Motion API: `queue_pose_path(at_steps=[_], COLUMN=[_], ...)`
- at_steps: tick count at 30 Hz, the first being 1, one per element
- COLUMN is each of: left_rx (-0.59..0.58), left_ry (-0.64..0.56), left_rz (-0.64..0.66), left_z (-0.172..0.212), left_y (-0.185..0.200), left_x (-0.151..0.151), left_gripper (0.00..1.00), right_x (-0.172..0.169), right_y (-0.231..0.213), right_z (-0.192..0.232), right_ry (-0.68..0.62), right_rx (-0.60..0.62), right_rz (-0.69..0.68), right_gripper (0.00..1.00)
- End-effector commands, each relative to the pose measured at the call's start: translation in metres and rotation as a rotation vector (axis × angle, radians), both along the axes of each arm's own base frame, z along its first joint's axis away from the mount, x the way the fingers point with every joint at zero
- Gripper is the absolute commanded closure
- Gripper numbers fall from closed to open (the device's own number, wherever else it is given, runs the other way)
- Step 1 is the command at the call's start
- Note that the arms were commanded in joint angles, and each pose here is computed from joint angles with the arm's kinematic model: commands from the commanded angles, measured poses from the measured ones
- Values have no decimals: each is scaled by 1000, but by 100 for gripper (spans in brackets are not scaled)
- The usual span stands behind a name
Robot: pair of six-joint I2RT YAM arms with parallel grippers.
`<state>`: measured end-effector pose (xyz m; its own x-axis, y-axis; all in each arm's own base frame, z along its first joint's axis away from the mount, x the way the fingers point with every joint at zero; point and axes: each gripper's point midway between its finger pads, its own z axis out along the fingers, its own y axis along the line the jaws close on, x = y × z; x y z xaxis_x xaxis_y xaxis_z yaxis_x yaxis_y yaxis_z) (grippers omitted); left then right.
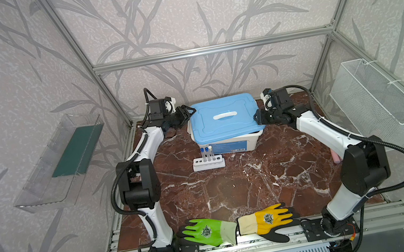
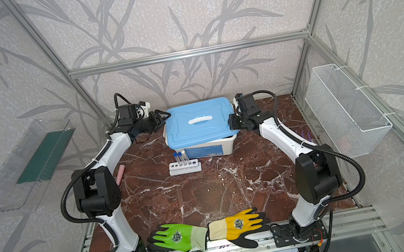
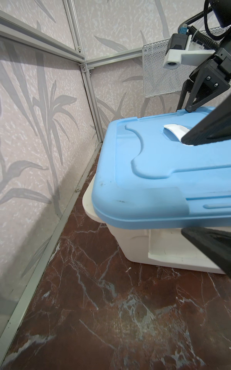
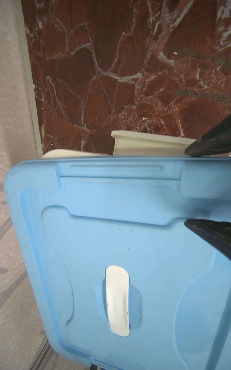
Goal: Organize the chemistry lab equipment
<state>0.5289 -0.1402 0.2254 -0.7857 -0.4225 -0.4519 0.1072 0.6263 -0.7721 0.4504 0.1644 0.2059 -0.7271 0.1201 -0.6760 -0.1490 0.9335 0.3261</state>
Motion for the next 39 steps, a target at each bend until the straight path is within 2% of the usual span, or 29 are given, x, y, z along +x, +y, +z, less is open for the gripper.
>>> queue_pose_path(at_steps=[1,13,26,39], left_rx=[-14,-33,-39,-32], left_ry=[-41,-48,-53,-57], left_rz=[-44,-55,-72,-73], left_z=[16,14,14,15], left_y=[-9,-11,-14,-14], left_x=[0,2,20,31], left_gripper=[35,35,35,35], right_x=[-12,-25,-28,-24], right_y=[11,9,11,13], right_z=[20,15,6,3], right_ry=[-39,-27,5,8], right_rx=[26,13,63,60], right_rz=[30,7,-49,-54], right_gripper=[50,50,52,52])
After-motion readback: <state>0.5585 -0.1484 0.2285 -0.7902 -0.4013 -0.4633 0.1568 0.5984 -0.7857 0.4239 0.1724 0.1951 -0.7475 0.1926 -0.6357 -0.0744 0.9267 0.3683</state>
